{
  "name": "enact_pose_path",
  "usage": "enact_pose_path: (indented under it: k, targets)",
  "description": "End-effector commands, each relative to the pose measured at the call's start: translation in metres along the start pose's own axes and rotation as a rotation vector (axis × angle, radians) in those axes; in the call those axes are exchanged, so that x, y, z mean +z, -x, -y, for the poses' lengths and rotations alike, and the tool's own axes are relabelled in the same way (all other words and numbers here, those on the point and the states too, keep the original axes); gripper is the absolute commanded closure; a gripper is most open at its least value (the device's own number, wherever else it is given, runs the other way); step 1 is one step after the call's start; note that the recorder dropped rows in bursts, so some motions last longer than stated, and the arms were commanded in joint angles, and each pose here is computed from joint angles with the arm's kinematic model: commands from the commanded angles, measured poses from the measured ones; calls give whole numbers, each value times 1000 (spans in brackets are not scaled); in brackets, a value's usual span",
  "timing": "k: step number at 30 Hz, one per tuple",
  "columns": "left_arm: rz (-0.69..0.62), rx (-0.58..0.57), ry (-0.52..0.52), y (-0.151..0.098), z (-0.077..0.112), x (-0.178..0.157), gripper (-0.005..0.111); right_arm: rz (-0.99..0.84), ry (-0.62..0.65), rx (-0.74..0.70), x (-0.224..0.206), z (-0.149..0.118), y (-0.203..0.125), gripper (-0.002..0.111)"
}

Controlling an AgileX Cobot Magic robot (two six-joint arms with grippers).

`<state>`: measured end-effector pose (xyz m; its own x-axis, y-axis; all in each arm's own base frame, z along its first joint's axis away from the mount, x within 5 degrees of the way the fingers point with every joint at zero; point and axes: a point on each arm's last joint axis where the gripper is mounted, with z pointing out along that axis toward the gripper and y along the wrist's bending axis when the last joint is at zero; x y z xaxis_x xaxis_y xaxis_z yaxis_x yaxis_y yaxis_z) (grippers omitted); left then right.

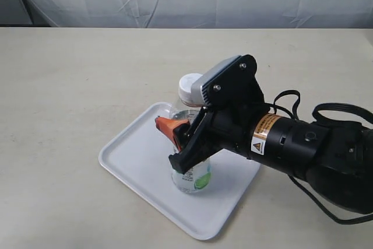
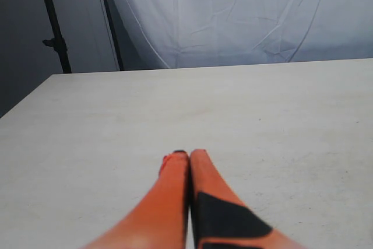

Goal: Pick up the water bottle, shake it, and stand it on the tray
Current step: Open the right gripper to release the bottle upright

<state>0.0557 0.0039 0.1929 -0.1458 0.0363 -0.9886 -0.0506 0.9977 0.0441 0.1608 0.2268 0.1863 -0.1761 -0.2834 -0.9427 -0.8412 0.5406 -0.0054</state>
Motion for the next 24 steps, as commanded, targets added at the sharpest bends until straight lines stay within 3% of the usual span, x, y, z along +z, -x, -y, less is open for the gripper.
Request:
enact_pose_path:
  k: [1, 4, 6, 14, 24]
  targets:
    - [7, 1, 1, 0, 0, 0, 107, 60, 1, -2, 0, -1, 6, 58]
    - [7, 1, 1, 0, 0, 0, 107, 62, -27, 37, 0, 2, 6, 26]
    - [7, 1, 1, 0, 0, 0, 107, 62, -27, 40, 0, 2, 6, 17]
    - [7, 1, 1, 0, 0, 0, 107, 90, -25, 36, -3, 2, 12, 15]
    - [7, 1, 1, 0, 0, 0, 107, 294, -43, 29, -45, 2, 59, 16]
